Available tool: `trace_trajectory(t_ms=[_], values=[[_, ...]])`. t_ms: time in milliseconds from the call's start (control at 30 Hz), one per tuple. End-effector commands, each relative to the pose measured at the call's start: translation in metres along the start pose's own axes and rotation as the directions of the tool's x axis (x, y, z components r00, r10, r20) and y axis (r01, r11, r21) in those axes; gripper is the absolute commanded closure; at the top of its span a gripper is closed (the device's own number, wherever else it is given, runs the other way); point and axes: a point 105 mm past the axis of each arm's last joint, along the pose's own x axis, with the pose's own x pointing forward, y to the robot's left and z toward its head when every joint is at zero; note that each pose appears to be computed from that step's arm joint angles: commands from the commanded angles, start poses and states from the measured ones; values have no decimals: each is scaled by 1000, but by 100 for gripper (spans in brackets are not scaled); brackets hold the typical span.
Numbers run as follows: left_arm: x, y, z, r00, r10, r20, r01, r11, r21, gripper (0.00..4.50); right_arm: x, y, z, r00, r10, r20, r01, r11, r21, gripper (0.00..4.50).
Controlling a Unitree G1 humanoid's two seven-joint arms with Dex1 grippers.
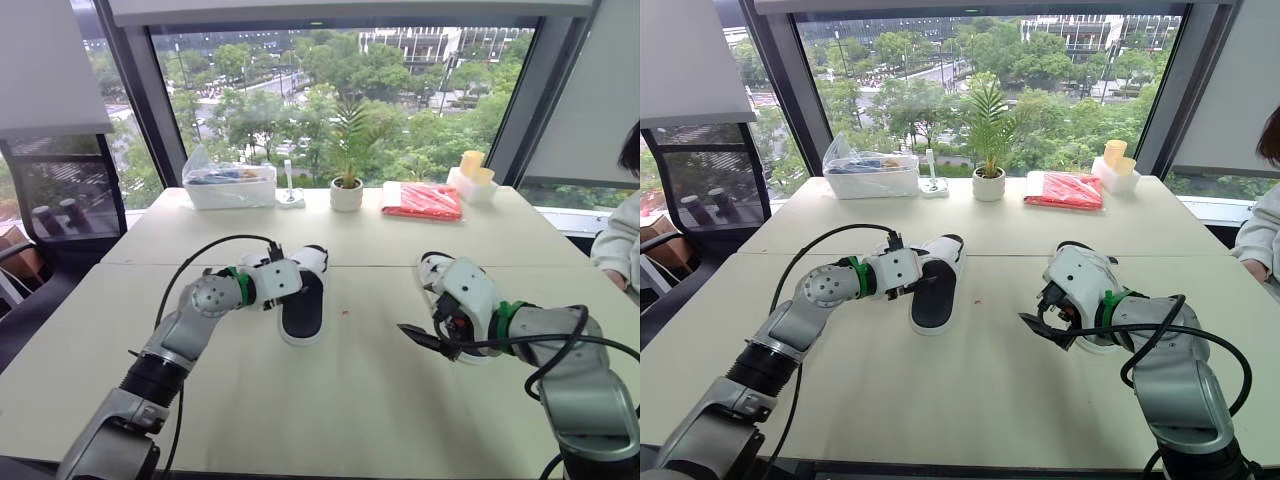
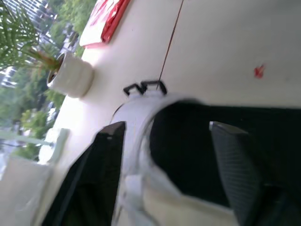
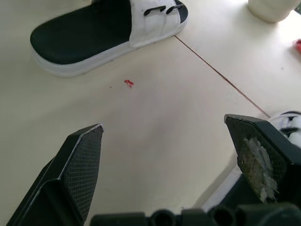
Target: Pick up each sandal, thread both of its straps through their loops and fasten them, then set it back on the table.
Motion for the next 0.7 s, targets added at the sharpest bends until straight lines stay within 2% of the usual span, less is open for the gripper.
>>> trace_trajectory(t_ms=[33, 300, 467, 700], values=[[5, 18, 19, 999, 41, 29, -44, 992, 114, 6, -2, -3, 15, 998, -24, 52, 24, 1000, 2, 0], [43, 9, 7, 996, 44, -82, -28, 983, 180, 6, -1, 3, 13, 998, -41, 42, 40, 999, 19, 0], [64, 17, 0, 985, 80, -153, -36, 962, 270, 6, -2, 4, 11, 996, -85, 33, 84, 996, 39, 0], [81, 20, -7, 974, 95, -208, -29, 955, 296, 6, -4, 9, 5, 990, -137, 17, 136, 989, 58, 0]])
